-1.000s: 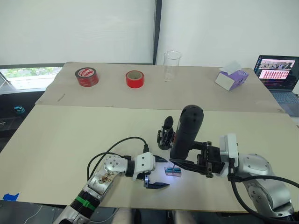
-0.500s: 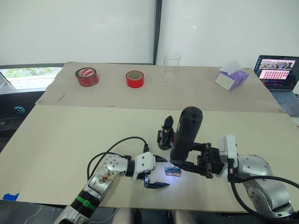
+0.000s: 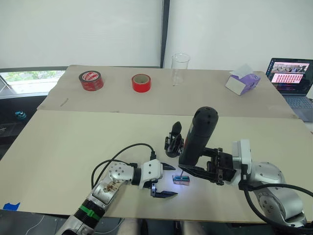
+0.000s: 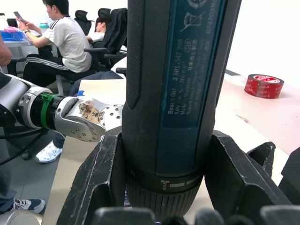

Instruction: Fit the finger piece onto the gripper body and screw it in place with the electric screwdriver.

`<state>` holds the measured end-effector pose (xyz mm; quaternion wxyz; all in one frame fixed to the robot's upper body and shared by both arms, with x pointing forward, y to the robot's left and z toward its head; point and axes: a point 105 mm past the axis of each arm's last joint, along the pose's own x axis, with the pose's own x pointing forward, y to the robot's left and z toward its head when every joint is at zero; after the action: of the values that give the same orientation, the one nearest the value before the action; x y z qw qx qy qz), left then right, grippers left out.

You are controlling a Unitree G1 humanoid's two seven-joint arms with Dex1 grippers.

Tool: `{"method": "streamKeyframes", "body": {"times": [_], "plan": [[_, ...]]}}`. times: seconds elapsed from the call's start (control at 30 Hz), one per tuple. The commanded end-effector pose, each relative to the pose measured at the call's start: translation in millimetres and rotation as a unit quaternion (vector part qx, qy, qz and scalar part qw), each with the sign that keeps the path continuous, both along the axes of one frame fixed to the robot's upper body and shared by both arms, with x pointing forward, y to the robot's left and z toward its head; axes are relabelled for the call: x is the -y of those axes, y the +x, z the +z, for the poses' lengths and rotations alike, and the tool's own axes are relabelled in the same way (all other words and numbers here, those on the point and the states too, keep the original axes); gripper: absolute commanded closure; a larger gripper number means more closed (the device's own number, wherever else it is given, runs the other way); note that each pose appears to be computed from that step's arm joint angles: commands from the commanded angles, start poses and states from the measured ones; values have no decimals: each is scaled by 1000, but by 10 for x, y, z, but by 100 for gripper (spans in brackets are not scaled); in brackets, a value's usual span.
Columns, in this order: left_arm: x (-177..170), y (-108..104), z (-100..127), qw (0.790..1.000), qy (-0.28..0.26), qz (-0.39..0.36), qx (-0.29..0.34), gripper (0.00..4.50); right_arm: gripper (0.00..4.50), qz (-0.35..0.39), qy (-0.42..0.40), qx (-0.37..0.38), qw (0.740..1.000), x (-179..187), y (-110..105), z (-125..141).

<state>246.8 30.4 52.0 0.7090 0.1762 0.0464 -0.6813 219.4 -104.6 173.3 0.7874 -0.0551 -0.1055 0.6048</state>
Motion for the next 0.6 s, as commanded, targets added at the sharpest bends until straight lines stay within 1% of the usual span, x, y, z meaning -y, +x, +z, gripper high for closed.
{"method": "streamKeyframes", "body": {"times": [0.03,0.6], "plan": [[-28,-6,-136,1000,20,9,-18,5,257,3,7,35,999,23,-25,124],[-23,-7,-138,1000,20,11,-20,5,257,-3,7,35,999,40,-3,132]]}}
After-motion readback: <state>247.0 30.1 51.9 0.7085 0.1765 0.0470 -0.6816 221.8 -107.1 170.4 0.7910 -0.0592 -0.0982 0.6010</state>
